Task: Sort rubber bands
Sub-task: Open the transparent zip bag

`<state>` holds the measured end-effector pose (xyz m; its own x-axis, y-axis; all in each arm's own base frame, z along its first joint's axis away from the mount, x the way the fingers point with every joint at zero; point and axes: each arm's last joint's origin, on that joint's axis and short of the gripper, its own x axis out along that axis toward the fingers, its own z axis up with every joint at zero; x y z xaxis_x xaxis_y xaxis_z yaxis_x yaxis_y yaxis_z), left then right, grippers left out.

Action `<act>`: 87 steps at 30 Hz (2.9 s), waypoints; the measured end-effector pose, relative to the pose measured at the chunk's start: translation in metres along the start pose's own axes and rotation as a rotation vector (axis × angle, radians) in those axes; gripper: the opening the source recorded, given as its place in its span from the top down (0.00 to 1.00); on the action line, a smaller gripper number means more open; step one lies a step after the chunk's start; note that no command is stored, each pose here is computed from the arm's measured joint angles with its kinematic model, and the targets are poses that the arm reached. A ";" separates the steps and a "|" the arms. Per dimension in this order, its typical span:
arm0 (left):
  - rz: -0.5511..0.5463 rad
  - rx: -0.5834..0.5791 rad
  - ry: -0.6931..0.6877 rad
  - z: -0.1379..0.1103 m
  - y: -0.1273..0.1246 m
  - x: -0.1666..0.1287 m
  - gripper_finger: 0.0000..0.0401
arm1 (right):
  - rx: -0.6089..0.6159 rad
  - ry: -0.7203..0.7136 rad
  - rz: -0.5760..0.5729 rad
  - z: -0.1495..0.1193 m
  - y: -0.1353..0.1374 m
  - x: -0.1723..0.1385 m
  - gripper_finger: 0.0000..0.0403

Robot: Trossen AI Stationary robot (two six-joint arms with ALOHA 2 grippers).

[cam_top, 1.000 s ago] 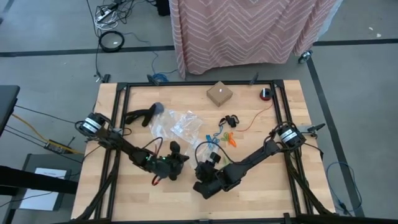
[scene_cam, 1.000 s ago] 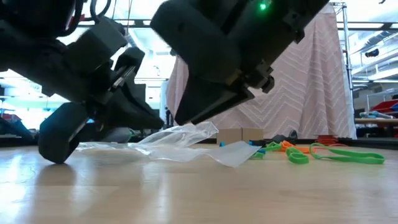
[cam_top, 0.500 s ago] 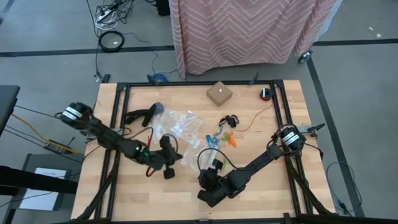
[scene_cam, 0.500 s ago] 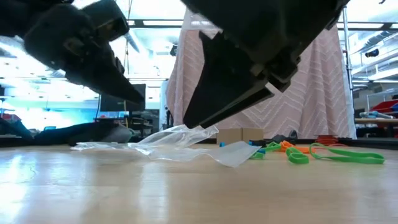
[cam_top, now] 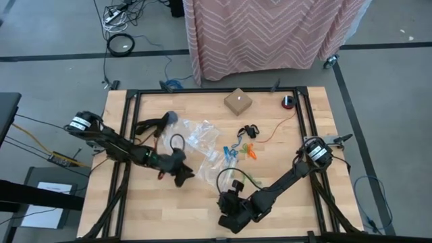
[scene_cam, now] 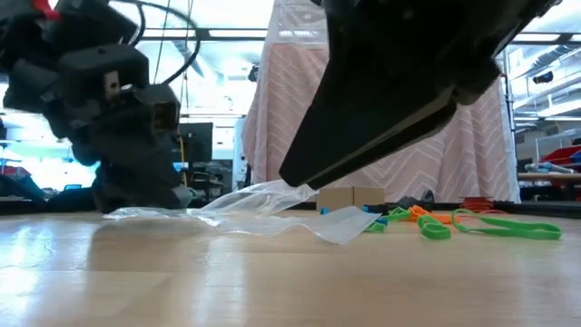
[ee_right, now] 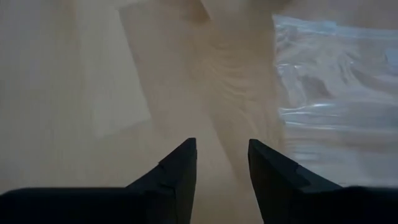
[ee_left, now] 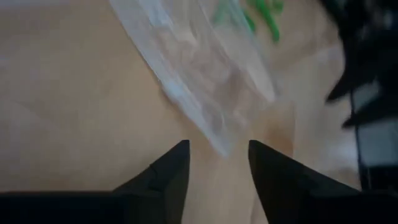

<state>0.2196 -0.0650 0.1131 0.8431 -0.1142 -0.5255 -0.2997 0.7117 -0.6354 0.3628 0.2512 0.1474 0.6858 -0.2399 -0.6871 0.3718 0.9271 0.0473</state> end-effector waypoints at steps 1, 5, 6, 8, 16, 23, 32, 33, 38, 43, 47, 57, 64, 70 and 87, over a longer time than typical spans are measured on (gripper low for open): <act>-0.006 -0.028 -0.031 0.001 0.003 -0.002 0.54 | 0.004 0.000 0.001 -0.001 0.000 -0.001 0.66; -0.010 -0.106 -0.070 0.002 0.012 -0.005 0.51 | 0.005 -0.002 0.001 -0.001 0.001 -0.001 0.66; -0.015 -0.115 -0.070 0.002 0.011 -0.005 0.50 | 0.005 -0.002 0.001 -0.001 0.001 -0.001 0.66; -0.021 -0.118 -0.073 0.003 0.010 -0.004 0.50 | 0.004 -0.003 0.002 0.000 0.001 -0.001 0.66; -0.021 -0.110 -0.027 0.002 0.003 0.013 0.50 | -0.001 -0.004 0.003 0.000 0.001 -0.001 0.67; 0.000 -0.124 -0.022 -0.003 0.003 0.019 0.50 | 0.011 -0.016 0.024 -0.002 0.005 -0.005 0.67; 0.027 -0.131 -0.006 -0.010 0.002 0.019 0.50 | 0.023 -0.029 0.046 -0.002 0.009 -0.006 0.67; 0.029 -0.133 -0.002 -0.011 0.002 0.019 0.50 | 0.023 -0.030 0.047 -0.002 0.009 -0.006 0.67; 0.027 -0.131 0.007 -0.014 0.001 0.018 0.50 | 0.017 -0.032 0.050 -0.002 0.009 -0.007 0.67; 0.029 -0.148 0.025 -0.018 -0.001 0.018 0.50 | 0.020 -0.034 0.053 -0.002 0.010 -0.007 0.67; 0.035 -0.154 0.034 -0.017 -0.003 0.019 0.50 | 0.021 -0.035 0.053 -0.002 0.010 -0.007 0.67; 0.121 -0.111 0.182 -0.012 -0.018 0.031 0.52 | 0.021 -0.035 0.055 -0.002 0.010 -0.007 0.67; 0.109 -0.141 0.173 -0.010 -0.018 0.031 0.52 | 0.017 -0.039 0.064 -0.002 0.012 -0.008 0.67; 0.113 -0.157 0.161 -0.009 -0.014 0.037 0.52 | 0.011 -0.049 0.075 -0.001 0.013 -0.008 0.67; 0.080 -0.156 0.121 -0.005 -0.016 0.042 0.79 | 0.017 -0.056 0.083 -0.001 0.014 -0.008 0.69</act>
<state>0.2573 -0.0844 0.0986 0.7569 -0.1501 -0.6360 -0.4370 0.6073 -0.6635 0.3617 0.2664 0.1532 0.7486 -0.1789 -0.6385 0.3228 0.9394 0.1152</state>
